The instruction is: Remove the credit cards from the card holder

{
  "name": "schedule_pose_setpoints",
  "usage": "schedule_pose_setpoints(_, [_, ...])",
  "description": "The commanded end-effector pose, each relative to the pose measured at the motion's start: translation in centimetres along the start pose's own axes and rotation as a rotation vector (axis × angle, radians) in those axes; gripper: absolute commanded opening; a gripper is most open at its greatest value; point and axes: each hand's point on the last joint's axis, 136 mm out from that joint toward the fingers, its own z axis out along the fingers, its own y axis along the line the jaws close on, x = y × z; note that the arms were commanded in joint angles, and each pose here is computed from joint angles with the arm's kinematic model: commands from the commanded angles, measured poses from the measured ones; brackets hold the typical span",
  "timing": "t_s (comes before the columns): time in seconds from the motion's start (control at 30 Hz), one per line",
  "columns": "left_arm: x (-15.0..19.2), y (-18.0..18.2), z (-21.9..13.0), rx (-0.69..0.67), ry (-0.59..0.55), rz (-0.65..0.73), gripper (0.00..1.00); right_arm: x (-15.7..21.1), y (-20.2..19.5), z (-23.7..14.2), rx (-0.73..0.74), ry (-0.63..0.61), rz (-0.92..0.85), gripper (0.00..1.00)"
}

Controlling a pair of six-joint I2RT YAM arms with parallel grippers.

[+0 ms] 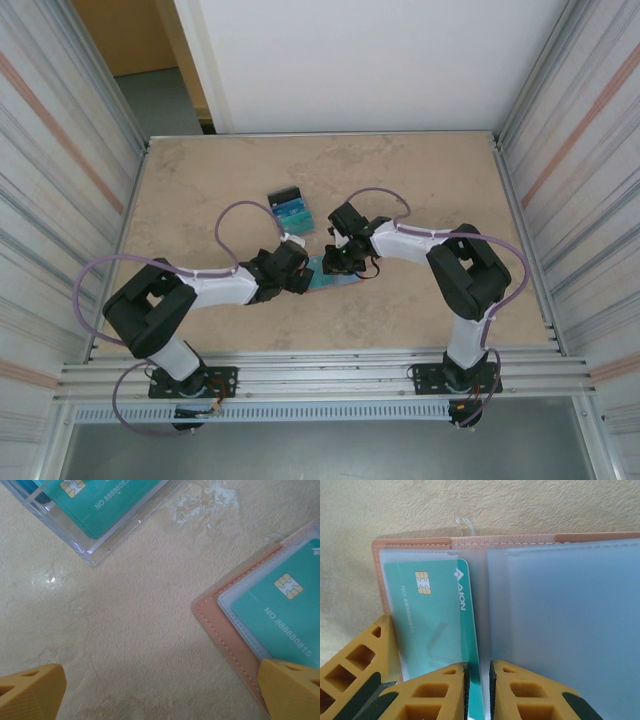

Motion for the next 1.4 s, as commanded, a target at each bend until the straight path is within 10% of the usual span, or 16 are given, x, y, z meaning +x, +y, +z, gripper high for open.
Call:
schedule_pose_setpoints(0.0, [0.6,0.4,0.2,-0.042,0.033,0.013,0.99,0.4,-0.7,-0.5,0.021,0.002,0.023,0.2])
schedule_pose_setpoints(1.37, [0.9,0.1,0.2,-0.053,0.055,0.045,0.99,0.1,1.1,-1.0,-0.308,0.018,0.083,0.0])
